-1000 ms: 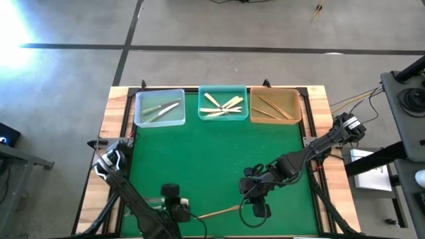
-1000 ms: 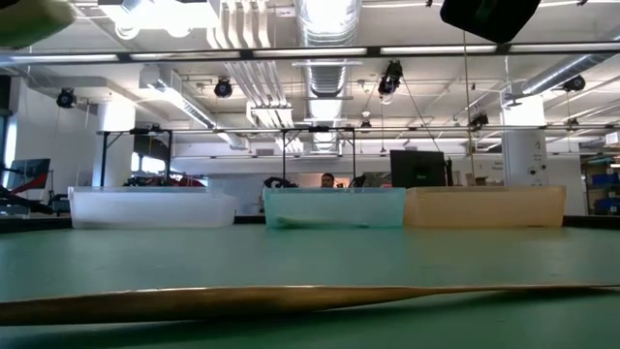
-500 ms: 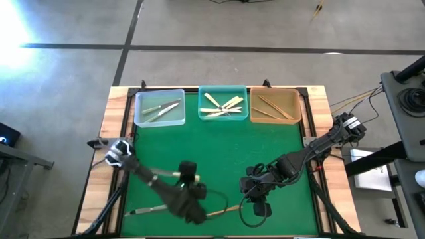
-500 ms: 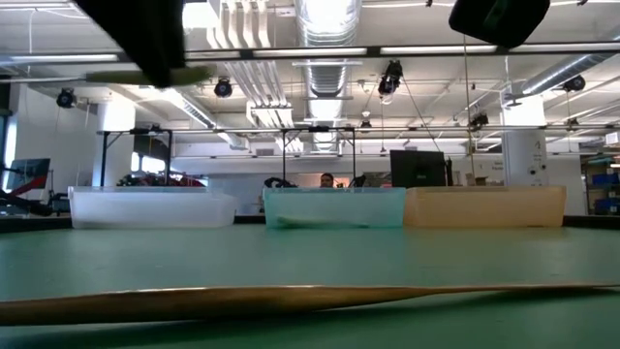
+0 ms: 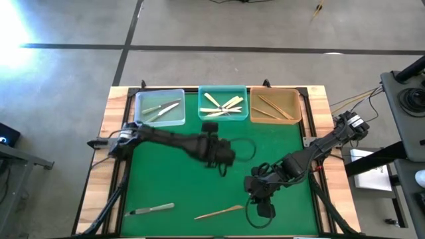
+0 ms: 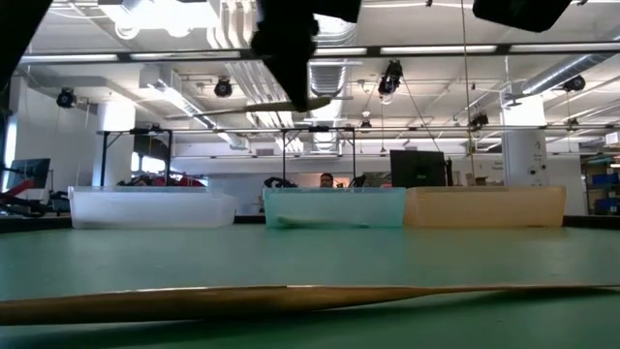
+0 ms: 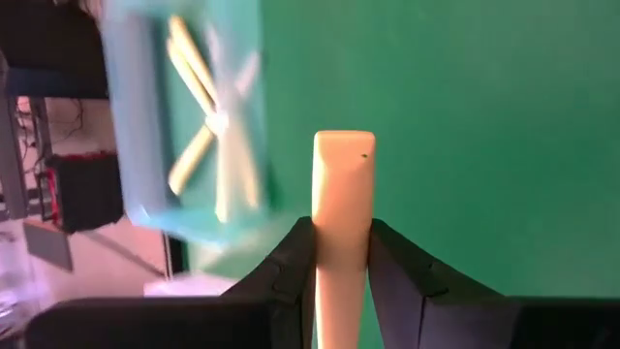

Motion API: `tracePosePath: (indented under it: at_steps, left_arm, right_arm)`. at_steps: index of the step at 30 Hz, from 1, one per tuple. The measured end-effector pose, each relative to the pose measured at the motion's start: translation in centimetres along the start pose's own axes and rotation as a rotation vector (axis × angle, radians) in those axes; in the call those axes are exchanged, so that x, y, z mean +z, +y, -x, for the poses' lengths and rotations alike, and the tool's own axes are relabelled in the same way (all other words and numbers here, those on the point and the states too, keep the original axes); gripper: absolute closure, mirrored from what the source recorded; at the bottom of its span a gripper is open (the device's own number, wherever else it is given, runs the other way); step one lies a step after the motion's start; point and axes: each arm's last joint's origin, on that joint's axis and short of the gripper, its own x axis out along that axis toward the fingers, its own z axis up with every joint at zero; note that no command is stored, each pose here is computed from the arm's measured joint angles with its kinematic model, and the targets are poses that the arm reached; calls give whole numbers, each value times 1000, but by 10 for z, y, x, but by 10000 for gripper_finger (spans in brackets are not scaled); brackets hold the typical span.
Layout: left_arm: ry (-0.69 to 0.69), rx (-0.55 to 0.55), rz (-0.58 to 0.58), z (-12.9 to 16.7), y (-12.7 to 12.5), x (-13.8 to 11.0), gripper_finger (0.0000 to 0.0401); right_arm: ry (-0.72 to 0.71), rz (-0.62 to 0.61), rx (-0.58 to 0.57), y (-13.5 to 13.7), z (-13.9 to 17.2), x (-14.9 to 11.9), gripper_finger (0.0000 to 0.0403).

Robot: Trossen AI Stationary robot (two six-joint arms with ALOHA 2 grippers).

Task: Sort silverware by color (type)
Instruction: Put the gold and silver knife into the blue bin

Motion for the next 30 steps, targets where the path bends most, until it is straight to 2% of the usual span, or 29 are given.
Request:
tracePosePath:
  at_steps: [9,15,19,22,26,28,30]
  left_arm:
    - [-209,7,112,-39,90,32,345]
    - [-424,-19,325,-74,155,44,345]
    - [-445,34,426,-111,190,40,345]
    - [-412,54,468,-137,204,34,345]
    - [-306,13,506,-164,202,25,344]
    - [-295,-32,502,-173,200,24,338]
    - [-342,-100,503,-173,199,26,327]
  right_arm:
    - [-75,-27,53,7,34,-4,335]
    - [-188,40,-66,3,56,-7,335]
    - [-211,106,-196,-10,76,-14,335]
    - [-258,132,-259,-18,96,-16,335]
    - [-281,143,-310,-28,120,-25,335]
    - [-289,134,-345,-32,129,-30,335]
    - [-300,125,-385,-37,136,-33,335]
